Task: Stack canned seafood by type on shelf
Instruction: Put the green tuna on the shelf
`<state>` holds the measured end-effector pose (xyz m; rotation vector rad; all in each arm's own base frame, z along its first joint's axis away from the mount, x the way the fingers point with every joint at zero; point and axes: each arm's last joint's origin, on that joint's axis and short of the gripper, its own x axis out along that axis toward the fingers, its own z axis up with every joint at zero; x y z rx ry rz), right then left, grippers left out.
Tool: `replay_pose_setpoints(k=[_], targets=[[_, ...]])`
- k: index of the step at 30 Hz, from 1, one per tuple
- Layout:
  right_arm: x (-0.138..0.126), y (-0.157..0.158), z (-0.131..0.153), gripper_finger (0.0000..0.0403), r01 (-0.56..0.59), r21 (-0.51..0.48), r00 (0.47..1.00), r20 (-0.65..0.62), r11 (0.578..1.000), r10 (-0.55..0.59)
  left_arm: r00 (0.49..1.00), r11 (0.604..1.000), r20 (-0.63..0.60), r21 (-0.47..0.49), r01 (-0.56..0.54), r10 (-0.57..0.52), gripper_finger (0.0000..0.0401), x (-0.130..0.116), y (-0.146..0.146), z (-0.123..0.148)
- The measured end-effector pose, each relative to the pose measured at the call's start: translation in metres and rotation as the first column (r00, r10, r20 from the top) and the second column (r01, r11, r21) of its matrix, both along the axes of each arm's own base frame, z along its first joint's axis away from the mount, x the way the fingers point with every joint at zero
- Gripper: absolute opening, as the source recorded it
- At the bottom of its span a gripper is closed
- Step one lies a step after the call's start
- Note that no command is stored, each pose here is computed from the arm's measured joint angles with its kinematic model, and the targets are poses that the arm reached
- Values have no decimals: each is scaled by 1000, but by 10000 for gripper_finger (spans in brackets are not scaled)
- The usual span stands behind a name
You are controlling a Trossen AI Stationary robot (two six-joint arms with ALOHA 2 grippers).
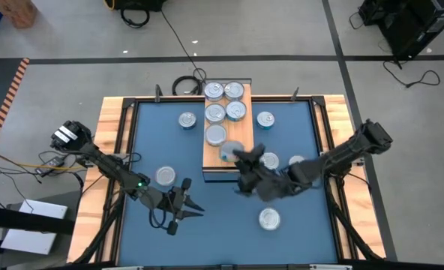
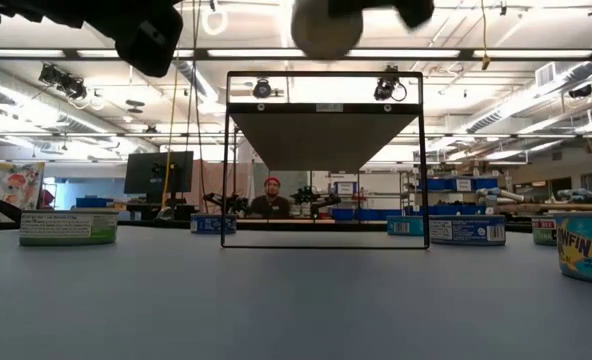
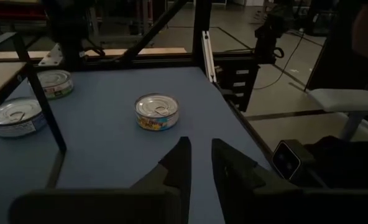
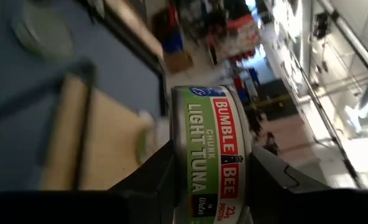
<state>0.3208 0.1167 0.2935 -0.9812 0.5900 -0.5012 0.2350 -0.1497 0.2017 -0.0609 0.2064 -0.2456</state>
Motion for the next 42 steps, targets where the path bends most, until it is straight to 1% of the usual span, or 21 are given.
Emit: replay_pose_setpoints(k=[2, 5, 9, 14, 18, 22, 25, 26, 27, 31, 35, 37, 42], targets=[[3, -14, -5, 143, 19, -18, 998, -68, 1000, -20, 1000, 1000, 5, 8, 0, 0, 65, 0, 0, 0], [5, -34, -11, 143, 47, -9, 989, -137, 999, -48, 1000, 1000, 7, 12, 0, 0, 65, 0, 0, 0], [10, -53, -13, 147, 70, 24, 985, -158, 997, -65, 1000, 1000, 9, 15, 0, -1, 65, 0, 0, 0], [15, -73, -13, 147, 41, 91, 984, -177, 995, -25, 1000, 1000, 8, 15, 0, -1, 65, 0, 0, 0], [16, -81, -13, 147, 51, 100, 983, -182, 994, -33, 1000, 1000, 9, 15, 1, -1, 64, 0, 0, 0], [14, -81, -10, 147, 39, 65, 979, -203, 997, -25, 1000, 1000, 15, 10, 1, -1, 64, 0, 0, 1], [9, -78, -2, 147, 43, 48, 980, -195, 998, -33, 1000, 1000, 30, 0, 2, -2, 64, 1, 0, 3], [7, -79, 2, 147, 57, 32, 981, -186, 998, -50, 1000, 1000, 31, 0, 2, -2, 64, 1, 0, 3], [4, -79, 6, 148, 69, 37, 985, -164, 997, -62, 1000, 1000, 30, 0, 2, -2, 64, 1, 0, 3], [-5, -83, 21, 149, 93, 109, 993, -78, 990, -85, 1000, 1000, 30, -1, 2, -2, 64, 1, 0, 3], [-10, -95, 21, 149, 89, 248, 995, -62, 965, -75, 1000, 1000, 30, -2, 2, -2, 64, 1, 0, 3], [-12, -104, 20, 149, 85, 291, 995, -78, 953, -65, 1000, 1000, 29, -3, 1, -1, 64, 1, 0, 3], [-9, -122, 2, 150, 86, 317, 983, -181, 945, -28, 1000, 1000, 27, -1, 1, -1, 64, 1, 0, 2]])
